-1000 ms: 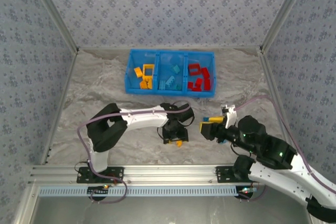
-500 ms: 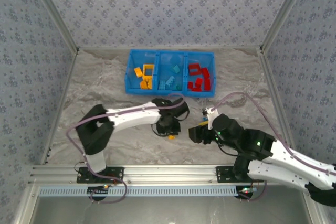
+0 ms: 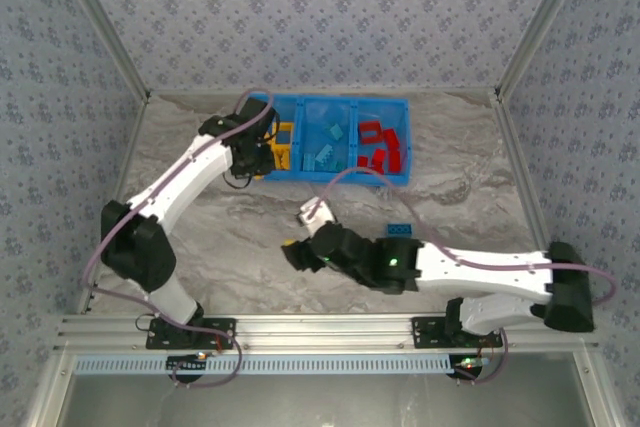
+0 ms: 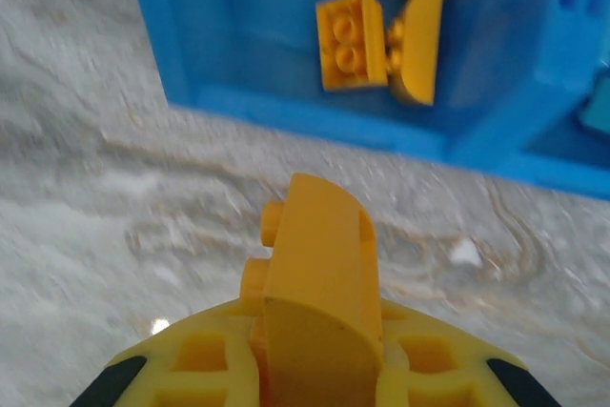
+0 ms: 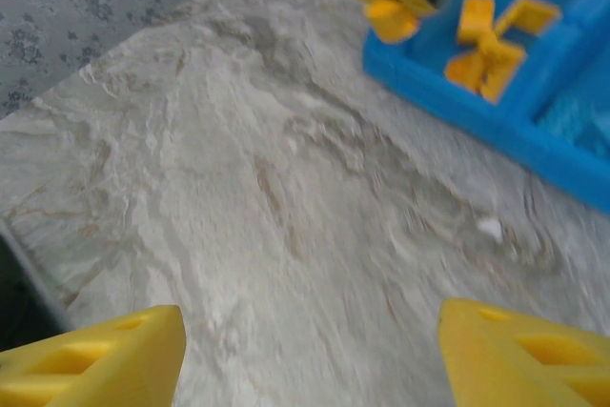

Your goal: Sort the legos into containers by color

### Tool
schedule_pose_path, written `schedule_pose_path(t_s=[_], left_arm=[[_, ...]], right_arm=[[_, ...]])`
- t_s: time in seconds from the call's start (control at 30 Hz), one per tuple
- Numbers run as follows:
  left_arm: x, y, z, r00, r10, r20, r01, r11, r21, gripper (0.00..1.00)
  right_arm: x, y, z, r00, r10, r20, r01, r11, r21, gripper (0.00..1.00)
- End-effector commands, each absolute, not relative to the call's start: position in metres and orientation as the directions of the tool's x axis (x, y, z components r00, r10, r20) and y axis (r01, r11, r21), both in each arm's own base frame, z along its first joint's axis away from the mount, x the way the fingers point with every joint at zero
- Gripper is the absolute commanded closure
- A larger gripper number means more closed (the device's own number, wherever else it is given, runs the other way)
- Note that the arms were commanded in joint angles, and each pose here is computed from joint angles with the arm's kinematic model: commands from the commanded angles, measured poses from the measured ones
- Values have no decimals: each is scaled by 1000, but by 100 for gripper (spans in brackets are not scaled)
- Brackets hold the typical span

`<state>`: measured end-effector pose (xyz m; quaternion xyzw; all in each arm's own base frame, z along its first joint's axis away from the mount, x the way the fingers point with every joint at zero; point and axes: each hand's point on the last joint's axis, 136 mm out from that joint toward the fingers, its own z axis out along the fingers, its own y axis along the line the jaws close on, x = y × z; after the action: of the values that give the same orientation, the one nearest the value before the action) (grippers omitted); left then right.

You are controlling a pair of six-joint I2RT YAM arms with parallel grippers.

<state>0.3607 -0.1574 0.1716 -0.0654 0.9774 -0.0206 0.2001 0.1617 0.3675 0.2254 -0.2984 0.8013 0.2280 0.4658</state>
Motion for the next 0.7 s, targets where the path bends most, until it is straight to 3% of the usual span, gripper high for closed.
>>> schedule_pose_path(t_s=[0.0,0.23,0.5,0.67], left_arm=[[392,-149,165,-910,-13,-414,-40,998,56,82],[447,-145,131,-916,-8,-401,-69,988,140,83],[476,-140,97,-928,2,-373,-101,962,255,82],[479,-142,88,-935,-1,-355,-101,959,263,72]], right_arm=[[184,398,273,-181,-152,-972,-662,750,6,25],[212,418,258,-205,-115,-972,-581,813,26,20],[214,399,242,-273,-88,-958,-552,830,82,20],[211,380,240,-292,-80,-953,-532,842,93,20]])
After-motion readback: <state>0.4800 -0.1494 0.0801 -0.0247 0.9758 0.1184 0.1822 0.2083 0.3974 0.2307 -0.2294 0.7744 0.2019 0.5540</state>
